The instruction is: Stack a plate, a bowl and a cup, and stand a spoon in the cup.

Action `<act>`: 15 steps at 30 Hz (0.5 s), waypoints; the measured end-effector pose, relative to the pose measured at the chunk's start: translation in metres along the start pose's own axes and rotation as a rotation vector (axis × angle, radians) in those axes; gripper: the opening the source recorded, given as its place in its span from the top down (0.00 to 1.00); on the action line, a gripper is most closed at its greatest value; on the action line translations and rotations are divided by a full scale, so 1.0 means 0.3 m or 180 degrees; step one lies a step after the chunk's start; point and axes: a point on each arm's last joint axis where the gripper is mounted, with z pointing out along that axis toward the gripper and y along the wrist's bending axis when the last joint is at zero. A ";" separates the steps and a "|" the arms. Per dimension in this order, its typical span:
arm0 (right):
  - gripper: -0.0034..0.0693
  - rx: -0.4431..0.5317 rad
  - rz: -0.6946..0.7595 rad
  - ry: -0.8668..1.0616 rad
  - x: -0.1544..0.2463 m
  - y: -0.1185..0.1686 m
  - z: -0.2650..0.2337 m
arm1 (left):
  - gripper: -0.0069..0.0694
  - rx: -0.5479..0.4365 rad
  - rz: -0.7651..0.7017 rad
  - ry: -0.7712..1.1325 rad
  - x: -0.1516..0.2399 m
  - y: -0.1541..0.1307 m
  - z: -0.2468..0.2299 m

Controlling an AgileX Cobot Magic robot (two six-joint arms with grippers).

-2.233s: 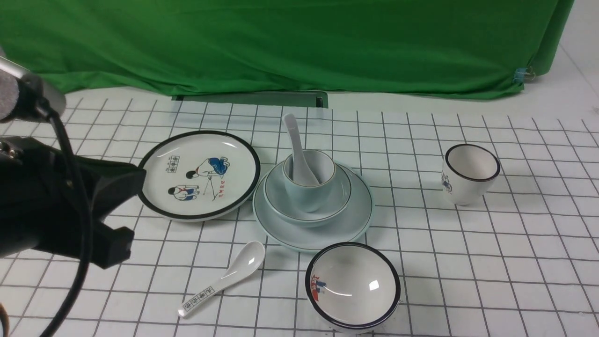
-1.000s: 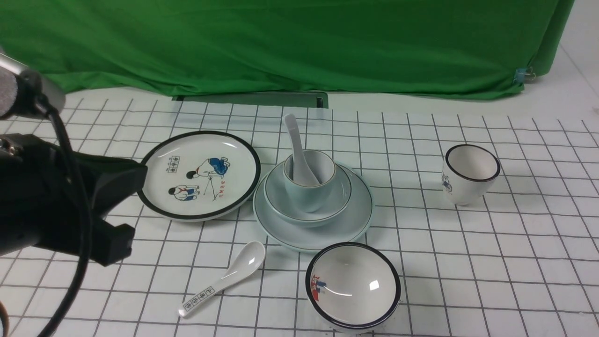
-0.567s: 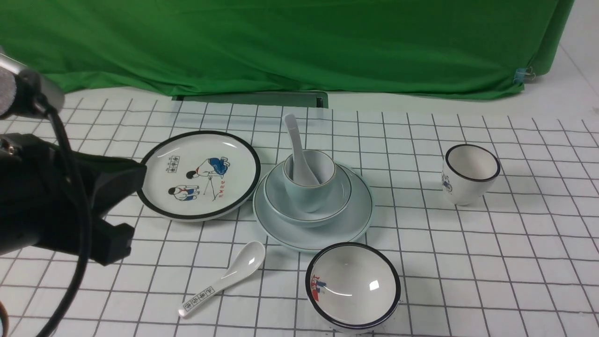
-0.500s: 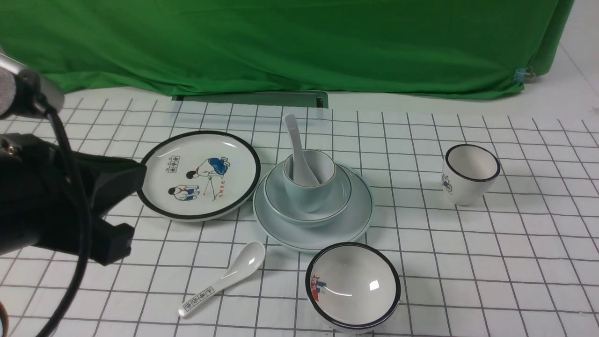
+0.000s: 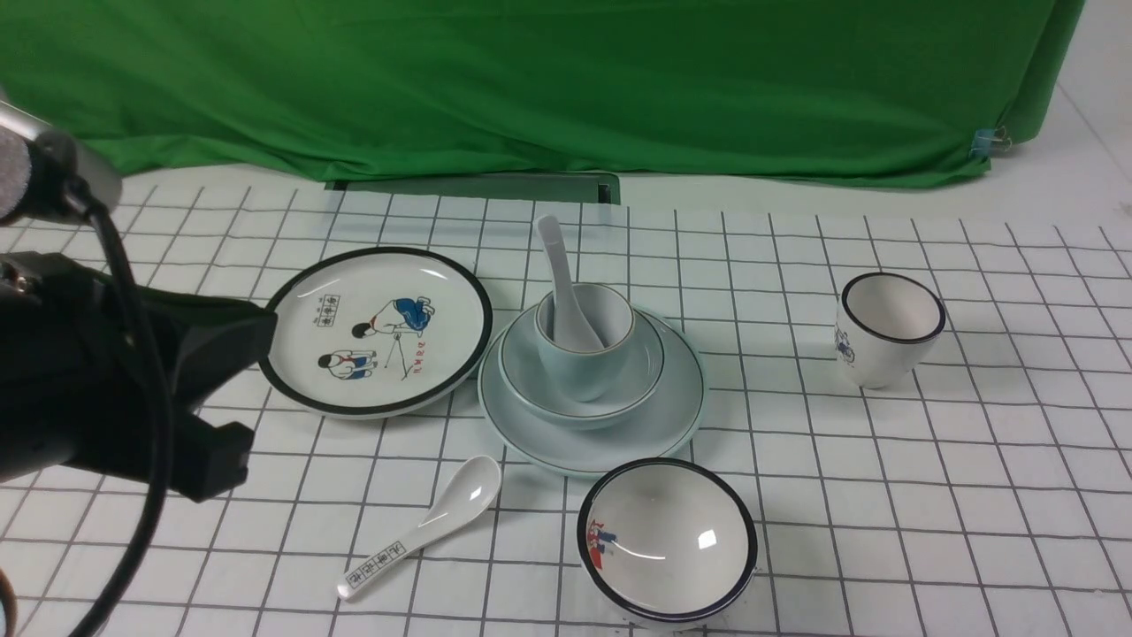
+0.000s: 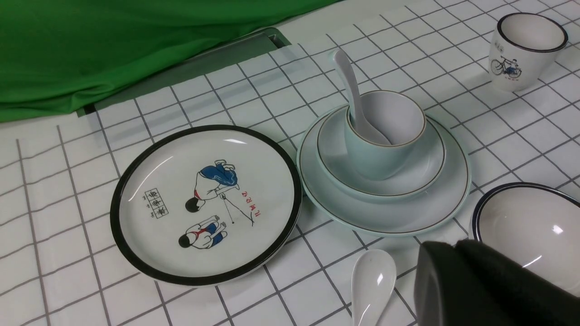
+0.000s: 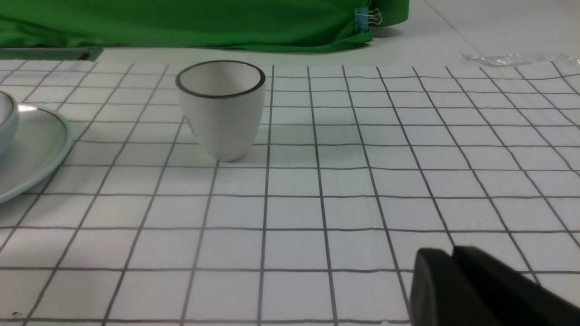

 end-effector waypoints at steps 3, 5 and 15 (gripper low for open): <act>0.83 0.0000 0.0000 0.0000 0.000 0.000 0.000 | 0.95 -0.0054 0.0036 -0.0162 0.025 0.002 0.009; 0.82 0.0000 0.0002 0.0003 0.001 0.000 0.000 | 0.95 -0.0112 0.0077 -0.0421 0.062 0.003 0.007; 0.79 0.0000 0.0006 0.0003 0.001 0.000 0.000 | 0.95 -0.0633 0.0157 -0.1964 0.353 0.013 -0.067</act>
